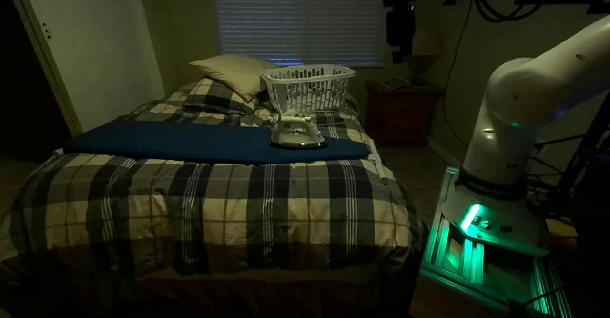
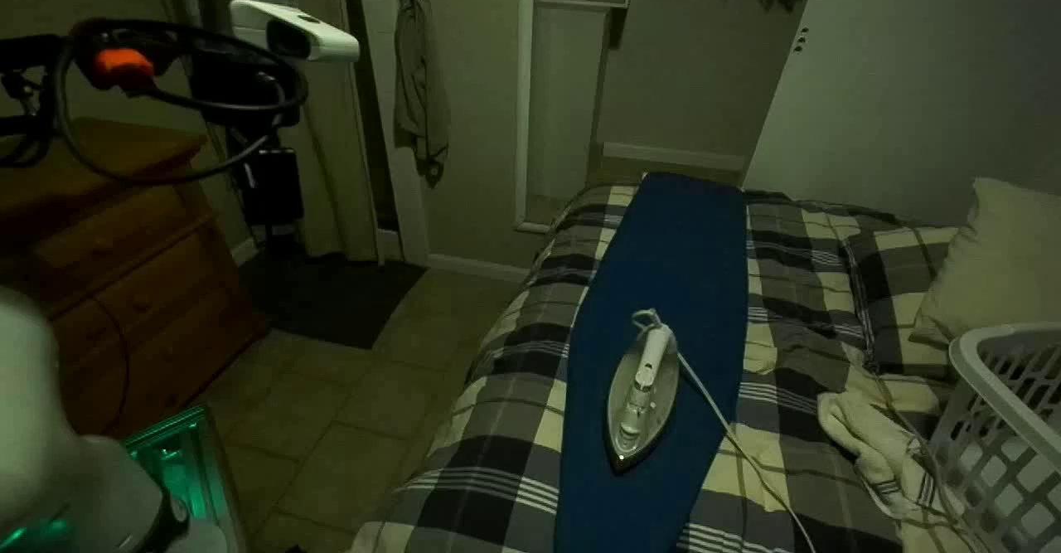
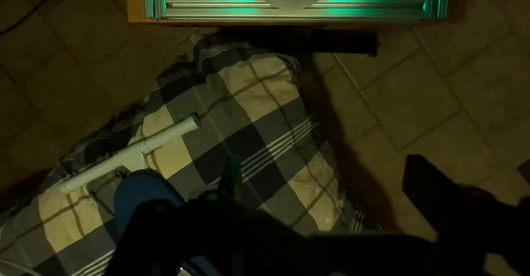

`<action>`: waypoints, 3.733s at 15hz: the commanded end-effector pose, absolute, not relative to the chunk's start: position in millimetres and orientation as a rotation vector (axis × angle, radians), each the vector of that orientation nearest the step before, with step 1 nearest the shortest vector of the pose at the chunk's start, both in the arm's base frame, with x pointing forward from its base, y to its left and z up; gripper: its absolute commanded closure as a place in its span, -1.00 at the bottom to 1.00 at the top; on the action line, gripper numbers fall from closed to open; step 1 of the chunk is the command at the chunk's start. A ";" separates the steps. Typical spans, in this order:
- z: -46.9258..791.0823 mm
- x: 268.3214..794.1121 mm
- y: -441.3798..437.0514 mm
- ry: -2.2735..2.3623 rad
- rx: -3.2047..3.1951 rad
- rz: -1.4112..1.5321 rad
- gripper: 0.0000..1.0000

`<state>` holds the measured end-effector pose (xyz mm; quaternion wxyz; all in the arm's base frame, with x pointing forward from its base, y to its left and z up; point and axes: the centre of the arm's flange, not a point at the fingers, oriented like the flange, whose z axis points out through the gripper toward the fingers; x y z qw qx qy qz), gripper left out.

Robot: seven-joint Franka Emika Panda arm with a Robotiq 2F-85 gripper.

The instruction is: Press a button on the pressing iron

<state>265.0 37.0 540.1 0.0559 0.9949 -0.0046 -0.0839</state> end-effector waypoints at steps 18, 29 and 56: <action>467.7 442.8 -53.0 -0.510 3.146 0.514 -1.00; 442.6 461.3 -65.7 -0.510 3.059 0.673 -1.00; 294.7 579.7 -162.8 -0.006 2.986 0.356 0.88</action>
